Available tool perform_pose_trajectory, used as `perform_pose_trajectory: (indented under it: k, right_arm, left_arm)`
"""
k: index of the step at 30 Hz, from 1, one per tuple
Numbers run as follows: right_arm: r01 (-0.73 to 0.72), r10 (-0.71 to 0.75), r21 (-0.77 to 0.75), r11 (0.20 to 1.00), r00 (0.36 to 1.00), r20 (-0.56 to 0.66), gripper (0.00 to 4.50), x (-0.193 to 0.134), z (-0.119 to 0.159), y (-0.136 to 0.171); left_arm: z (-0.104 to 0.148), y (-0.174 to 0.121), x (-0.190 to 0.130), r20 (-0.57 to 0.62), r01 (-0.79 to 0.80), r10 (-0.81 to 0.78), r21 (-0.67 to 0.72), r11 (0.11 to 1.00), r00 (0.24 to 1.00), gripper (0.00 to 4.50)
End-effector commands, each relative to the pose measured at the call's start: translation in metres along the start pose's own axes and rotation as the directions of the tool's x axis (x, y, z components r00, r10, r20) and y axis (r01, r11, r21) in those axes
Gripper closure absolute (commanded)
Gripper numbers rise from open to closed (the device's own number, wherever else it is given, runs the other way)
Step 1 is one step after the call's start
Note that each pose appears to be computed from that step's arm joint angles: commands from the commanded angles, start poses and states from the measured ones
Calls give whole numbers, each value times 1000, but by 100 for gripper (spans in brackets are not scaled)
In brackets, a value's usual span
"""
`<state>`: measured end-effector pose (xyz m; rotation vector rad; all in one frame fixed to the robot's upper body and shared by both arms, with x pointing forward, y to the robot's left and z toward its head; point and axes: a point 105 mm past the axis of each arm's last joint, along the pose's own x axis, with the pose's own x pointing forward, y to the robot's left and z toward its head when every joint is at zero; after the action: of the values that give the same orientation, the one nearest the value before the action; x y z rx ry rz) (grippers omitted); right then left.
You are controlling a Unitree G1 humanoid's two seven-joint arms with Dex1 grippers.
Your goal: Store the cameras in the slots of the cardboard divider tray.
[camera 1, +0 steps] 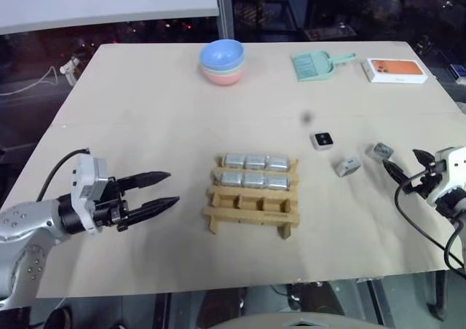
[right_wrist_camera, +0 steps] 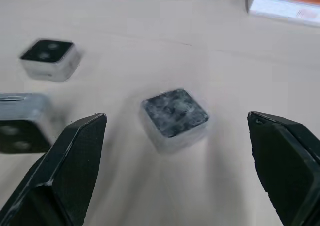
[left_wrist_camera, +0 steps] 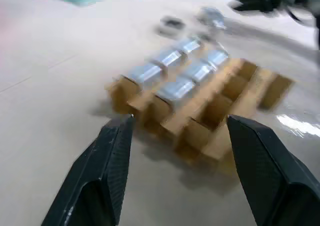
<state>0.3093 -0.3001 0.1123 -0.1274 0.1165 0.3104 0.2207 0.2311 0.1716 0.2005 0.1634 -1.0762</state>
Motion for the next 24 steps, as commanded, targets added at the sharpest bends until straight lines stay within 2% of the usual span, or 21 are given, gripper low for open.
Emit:
perform_pose_trajectory:
  k: [1,5,11,16,24]
  right_arm:
    - [-54,51,-29,998,995,-89,0,7,5,-9]
    - [-133,126,-43,990,983,-136,0,20,14,-11]
    - [-232,210,-77,970,952,-221,0,45,12,-12]
    - [-269,241,-95,958,941,-236,0,63,18,-15]
    - [-383,349,-56,922,884,-311,0,62,10,-7]
  left_arm:
    - [35,-3,0,25,75,-77,56,996,997,144]
    - [56,-6,1,28,125,-128,72,989,991,144]
    - [58,-10,6,-27,165,-163,90,982,986,144]
    - [68,-15,13,-5,186,-187,118,975,982,144]
    - [77,-21,15,-2,177,-179,164,970,984,144]
